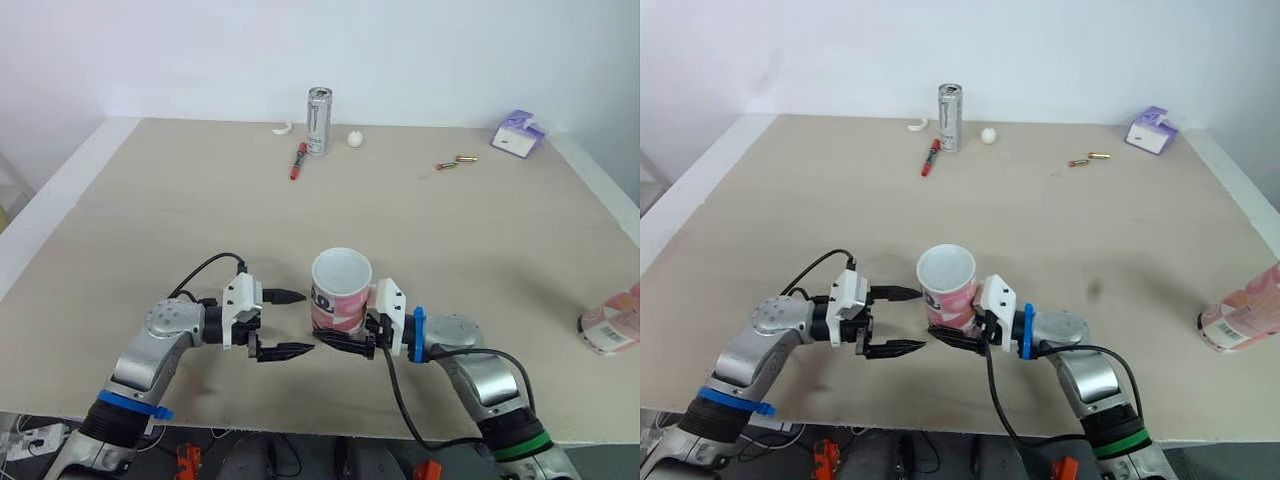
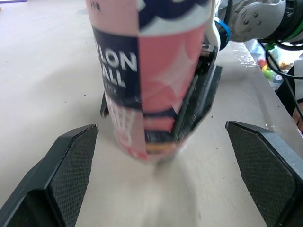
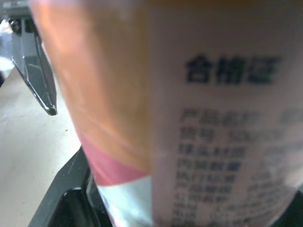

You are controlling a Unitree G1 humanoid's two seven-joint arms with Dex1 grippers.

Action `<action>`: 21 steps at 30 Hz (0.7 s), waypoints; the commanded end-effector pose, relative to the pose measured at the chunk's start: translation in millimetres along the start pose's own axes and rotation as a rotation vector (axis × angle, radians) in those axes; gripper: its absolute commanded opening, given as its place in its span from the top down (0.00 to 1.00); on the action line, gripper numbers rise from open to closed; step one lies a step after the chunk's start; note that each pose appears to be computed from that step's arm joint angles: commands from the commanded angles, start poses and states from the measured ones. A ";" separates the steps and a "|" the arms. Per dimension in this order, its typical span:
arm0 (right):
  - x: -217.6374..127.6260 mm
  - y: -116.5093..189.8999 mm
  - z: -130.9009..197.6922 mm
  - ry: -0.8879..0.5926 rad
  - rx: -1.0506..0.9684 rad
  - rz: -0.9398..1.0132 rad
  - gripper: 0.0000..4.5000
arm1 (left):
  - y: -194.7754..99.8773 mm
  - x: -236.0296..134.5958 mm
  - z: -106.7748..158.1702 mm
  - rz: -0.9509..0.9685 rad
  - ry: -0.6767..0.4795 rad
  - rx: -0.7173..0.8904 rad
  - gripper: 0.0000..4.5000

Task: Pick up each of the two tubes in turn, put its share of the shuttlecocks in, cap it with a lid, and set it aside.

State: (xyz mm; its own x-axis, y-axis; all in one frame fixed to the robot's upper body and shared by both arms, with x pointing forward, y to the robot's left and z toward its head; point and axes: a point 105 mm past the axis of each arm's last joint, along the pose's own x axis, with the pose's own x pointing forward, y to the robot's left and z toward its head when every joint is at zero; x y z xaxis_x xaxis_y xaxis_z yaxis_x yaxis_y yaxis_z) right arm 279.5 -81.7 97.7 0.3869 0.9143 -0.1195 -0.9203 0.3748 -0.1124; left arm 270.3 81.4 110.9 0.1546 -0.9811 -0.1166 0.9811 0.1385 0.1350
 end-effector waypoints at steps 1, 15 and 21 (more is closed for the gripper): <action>-34.1 -29.2 29.2 -0.119 0.028 -0.262 0.31 | 2.6 3.0 11.4 0.000 -0.032 0.046 0.00; -217.4 -104.2 -15.2 -0.127 0.213 -1.380 0.31 | 0.3 15.3 20.9 -0.062 -0.062 0.056 0.00; -229.9 -108.2 -25.9 -0.120 0.257 -1.470 0.31 | -0.3 16.1 20.5 -0.066 -0.060 0.056 0.00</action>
State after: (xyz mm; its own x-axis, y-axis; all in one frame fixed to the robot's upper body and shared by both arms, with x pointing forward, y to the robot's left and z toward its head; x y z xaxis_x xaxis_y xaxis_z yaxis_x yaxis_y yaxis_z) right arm 293.7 -327.6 102.5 0.9676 -0.2521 -0.0142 0.2521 0.9608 0.1151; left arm 270.8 65.4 121.9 0.0948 -0.9919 -0.0846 0.9839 0.0805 0.1597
